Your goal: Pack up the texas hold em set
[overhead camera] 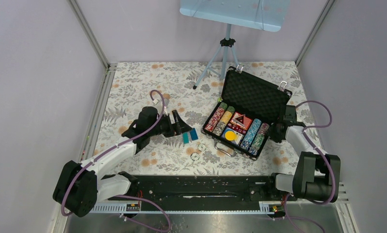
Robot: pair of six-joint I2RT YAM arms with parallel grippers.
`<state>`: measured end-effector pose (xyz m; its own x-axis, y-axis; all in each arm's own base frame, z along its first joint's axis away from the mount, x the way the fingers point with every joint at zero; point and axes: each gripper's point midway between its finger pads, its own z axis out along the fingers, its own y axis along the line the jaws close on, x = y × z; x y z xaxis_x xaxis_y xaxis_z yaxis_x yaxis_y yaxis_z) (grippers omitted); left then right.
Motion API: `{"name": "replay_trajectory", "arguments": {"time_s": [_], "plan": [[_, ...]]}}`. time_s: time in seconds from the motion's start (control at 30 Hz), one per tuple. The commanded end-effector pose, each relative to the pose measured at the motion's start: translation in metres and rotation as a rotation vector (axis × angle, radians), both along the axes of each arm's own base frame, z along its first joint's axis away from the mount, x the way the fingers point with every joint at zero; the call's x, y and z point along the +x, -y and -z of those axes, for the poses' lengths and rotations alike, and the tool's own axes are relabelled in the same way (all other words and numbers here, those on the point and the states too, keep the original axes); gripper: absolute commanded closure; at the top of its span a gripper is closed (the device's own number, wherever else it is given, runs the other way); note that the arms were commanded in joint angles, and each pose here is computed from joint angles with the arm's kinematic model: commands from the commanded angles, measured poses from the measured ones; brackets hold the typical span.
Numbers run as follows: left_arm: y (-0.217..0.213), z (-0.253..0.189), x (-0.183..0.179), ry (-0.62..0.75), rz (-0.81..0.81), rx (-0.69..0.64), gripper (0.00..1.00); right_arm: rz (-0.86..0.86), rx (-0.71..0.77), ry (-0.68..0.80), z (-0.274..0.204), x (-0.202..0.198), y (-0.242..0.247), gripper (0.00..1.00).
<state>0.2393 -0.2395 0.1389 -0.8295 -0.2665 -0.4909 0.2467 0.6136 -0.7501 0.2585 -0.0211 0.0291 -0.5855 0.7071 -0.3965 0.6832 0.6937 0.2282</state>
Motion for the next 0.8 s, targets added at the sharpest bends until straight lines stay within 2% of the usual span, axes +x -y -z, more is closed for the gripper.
{"name": "replay_trajectory", "arguments": {"time_s": [0.0, 0.37, 0.77], "plan": [[0.001, -0.022, 0.011, 0.071, -0.012, -0.018, 0.22, -0.044, 0.053, 0.031, -0.001, 0.014, -0.01, 0.68], [-0.001, -0.02, 0.01, 0.064, -0.018, -0.013, 0.21, -0.172, 0.18, 0.047, 0.011, 0.026, -0.037, 0.83], [-0.003, -0.019, 0.012, 0.061, -0.027, -0.006, 0.21, -0.403, 0.111, 0.068, 0.003, 0.049, -0.072, 0.84]]}}
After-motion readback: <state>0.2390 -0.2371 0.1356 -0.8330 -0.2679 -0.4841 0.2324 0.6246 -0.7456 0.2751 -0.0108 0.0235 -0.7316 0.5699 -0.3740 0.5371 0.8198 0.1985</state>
